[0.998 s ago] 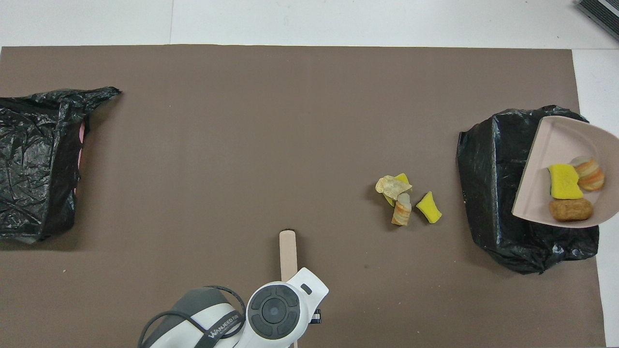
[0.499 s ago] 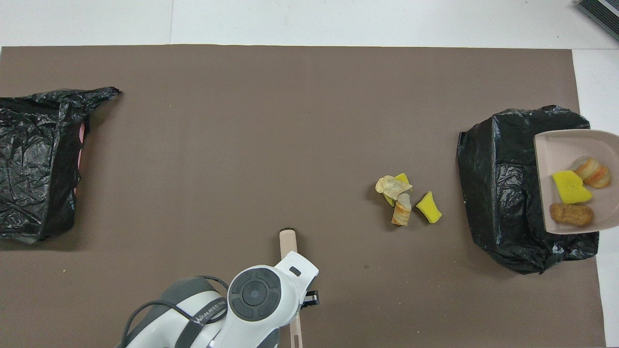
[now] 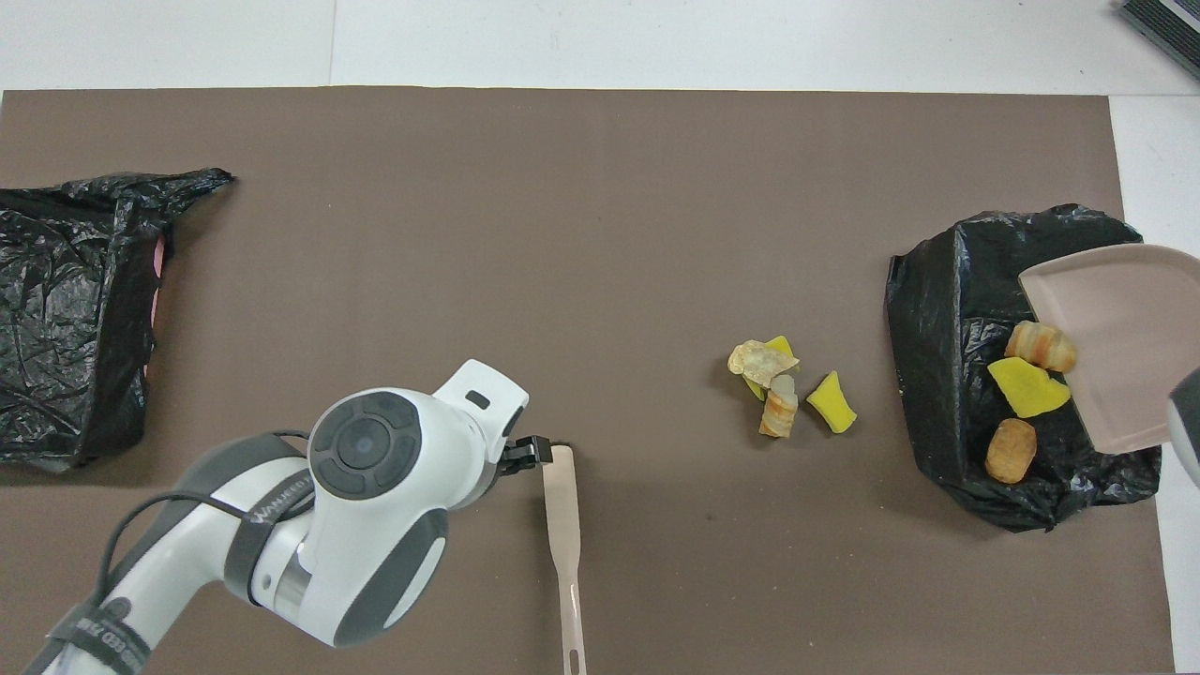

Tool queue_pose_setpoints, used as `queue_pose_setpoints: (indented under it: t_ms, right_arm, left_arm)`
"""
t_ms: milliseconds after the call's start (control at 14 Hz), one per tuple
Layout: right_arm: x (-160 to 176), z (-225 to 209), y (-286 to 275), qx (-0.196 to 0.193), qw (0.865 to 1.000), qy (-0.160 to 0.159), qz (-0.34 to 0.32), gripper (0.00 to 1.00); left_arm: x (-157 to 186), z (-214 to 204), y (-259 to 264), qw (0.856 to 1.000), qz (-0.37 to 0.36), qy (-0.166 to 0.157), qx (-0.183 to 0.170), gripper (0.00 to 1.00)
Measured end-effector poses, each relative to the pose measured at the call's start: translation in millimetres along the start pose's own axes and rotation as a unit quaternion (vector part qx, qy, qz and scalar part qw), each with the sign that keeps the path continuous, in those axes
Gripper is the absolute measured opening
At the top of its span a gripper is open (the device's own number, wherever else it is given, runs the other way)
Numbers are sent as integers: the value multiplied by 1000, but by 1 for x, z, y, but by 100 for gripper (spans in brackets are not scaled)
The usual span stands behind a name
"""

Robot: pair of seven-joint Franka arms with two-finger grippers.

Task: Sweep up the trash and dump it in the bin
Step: 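Tip the dustpan into the bag while the left gripper releases the brush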

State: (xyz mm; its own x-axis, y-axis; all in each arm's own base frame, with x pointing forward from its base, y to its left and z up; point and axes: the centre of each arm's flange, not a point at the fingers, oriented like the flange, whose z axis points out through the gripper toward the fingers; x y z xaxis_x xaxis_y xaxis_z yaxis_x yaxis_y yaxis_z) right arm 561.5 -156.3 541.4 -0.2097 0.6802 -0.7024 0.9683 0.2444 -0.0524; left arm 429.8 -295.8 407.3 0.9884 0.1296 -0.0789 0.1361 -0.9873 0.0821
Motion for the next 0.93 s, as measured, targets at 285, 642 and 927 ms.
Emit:
queue_pose_setpoints:
  t_ms: [285,642,927]
  right_arm:
    - [9,-12,7,-1,1000,-20,-22,31]
    - [27,-56,9,45,998,-31,-40,31]
    - [25,-89,-1,60,997,-37,-31,31]
  left_arm:
    - [78,-54,-58,1000,27,6,-7,100]
    - [128,-130,-146,997,78,10,-8,100]
    - [139,-169,-175,993,110,25,34,100]
